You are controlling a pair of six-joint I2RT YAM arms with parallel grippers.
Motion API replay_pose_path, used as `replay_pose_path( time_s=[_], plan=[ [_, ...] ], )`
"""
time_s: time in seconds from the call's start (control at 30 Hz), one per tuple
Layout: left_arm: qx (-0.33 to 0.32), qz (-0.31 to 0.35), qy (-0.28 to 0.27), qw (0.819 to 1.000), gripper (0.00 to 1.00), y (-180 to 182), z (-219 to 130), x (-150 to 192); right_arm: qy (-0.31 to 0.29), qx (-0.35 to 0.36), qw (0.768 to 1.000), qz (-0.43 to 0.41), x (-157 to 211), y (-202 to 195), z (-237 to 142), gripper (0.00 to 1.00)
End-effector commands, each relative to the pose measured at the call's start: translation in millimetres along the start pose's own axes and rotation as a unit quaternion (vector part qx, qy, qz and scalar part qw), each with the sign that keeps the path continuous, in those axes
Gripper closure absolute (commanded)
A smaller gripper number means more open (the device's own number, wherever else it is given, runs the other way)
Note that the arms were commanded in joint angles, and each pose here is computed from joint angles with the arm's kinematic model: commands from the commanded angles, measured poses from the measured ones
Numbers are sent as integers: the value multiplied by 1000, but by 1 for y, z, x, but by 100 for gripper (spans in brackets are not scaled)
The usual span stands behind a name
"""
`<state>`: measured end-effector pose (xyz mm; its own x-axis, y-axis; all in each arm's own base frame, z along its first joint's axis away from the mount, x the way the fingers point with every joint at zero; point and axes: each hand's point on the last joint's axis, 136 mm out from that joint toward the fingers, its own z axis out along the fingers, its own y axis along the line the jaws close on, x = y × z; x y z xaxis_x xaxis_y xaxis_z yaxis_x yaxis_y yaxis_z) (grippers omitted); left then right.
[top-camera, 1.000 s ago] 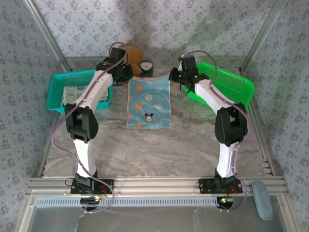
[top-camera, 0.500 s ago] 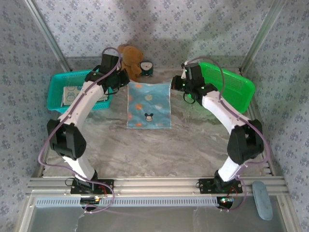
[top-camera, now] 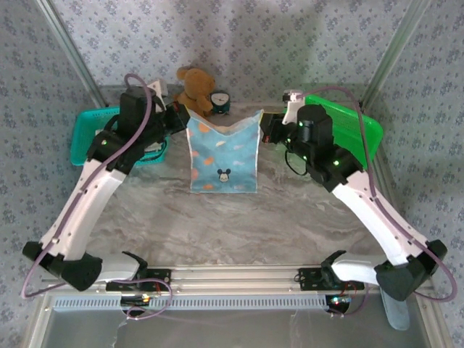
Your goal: Fold and stack the towels
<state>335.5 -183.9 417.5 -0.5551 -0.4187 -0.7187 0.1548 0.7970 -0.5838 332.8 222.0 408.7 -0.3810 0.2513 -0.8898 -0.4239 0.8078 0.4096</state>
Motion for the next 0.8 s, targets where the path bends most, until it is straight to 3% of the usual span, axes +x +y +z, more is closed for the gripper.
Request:
replay_pose_path(
  time_s=[0.0,0.23,0.43,0.6,0.77],
  plan=[
    [26,4,-39,999,100,-21,-35,-20,-33,-8,999,-36,-25,21,-27,100],
    [67,2,-66,996,100,-45,-92,-25,-87,-52,992,-71,-49,68,-81,100],
    [62,-5,-92,994,100,-43,-127,-33,-104,-58,989,-87,-53,85,-105,100],
    [42,-7,-105,994,100,-37,-133,-38,-114,-40,988,-92,-56,83,-107,100],
    [-14,10,-93,996,100,-23,-108,-34,-74,3,992,-97,-41,60,-81,100]
  ],
)
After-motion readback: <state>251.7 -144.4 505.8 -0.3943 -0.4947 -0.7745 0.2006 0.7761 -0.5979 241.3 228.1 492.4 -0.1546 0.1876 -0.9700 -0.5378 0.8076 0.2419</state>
